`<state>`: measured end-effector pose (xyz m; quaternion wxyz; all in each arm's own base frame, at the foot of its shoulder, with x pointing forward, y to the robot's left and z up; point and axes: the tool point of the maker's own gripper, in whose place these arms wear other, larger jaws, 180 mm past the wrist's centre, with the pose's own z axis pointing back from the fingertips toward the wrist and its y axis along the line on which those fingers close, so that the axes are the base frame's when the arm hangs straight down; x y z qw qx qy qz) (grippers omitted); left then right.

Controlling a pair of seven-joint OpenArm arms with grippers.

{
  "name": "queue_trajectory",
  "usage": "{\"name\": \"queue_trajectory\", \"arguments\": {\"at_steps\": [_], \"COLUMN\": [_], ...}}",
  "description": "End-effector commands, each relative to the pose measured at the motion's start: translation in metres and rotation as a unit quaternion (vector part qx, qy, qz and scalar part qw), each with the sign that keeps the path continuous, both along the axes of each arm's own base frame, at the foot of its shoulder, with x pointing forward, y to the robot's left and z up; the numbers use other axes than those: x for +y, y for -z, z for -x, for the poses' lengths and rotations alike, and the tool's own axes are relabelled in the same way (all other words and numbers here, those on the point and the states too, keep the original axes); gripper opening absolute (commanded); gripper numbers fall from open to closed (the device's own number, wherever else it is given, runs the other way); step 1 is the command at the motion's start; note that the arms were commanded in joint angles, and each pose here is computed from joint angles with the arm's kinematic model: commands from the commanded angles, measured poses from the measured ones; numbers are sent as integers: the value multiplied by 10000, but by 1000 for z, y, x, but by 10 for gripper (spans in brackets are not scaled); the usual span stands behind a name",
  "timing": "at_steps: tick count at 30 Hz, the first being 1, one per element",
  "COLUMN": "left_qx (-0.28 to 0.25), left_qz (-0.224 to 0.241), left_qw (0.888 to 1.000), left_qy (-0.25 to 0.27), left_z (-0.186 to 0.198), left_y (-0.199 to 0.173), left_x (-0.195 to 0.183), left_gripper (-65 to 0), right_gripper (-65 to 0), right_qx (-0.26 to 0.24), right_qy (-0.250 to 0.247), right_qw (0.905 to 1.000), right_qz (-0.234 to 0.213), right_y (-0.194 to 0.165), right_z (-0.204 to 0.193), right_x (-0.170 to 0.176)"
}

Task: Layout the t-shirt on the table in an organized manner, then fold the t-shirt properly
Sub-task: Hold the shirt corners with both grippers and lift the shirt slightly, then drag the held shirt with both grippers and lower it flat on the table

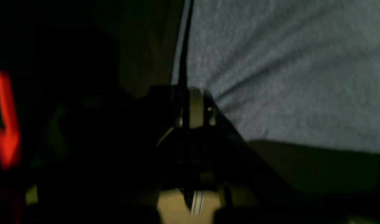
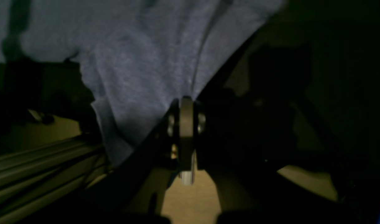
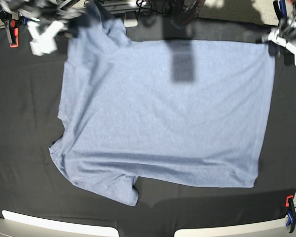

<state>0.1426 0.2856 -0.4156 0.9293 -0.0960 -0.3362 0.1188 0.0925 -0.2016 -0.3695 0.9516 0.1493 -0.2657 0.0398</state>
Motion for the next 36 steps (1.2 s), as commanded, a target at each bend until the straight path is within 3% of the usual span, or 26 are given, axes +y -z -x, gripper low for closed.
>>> {"name": "queue_trajectory", "arguments": {"at_steps": [1, 8, 14, 20, 27, 36], "left_qx": [-149, -169, 49, 126, -187, -944], "left_qz": [-162, -473, -277, -396, -254, -252], "left_qw": [9997, 9986, 9995, 9991, 9994, 9947], "left_qy": [112, 156, 166, 25, -174, -315], "left_z": [-4, 12, 20, 26, 19, -14], "left_y": [-14, -34, -30, -33, -46, -66], "left_x": [6, 13, 9, 22, 28, 32], "left_gripper": [-650, -650, -650, -650, -650, -650], "right_gripper": [-650, -650, -650, -650, -650, -650], "right_qx": [-40, 395, 668, 729, 521, -206], "right_qy": [-37, 44, -24, -23, -7, -55], "right_qw": [10000, 9976, 9963, 9959, 9971, 9988], "right_qz": [-45, -561, -544, -538, -547, -444], "right_y": [-9, -16, -13, -13, -16, -24], "right_z": [5, 43, 57, 61, 50, -2], "right_x": [0, 11, 12, 12, 11, 8]}}
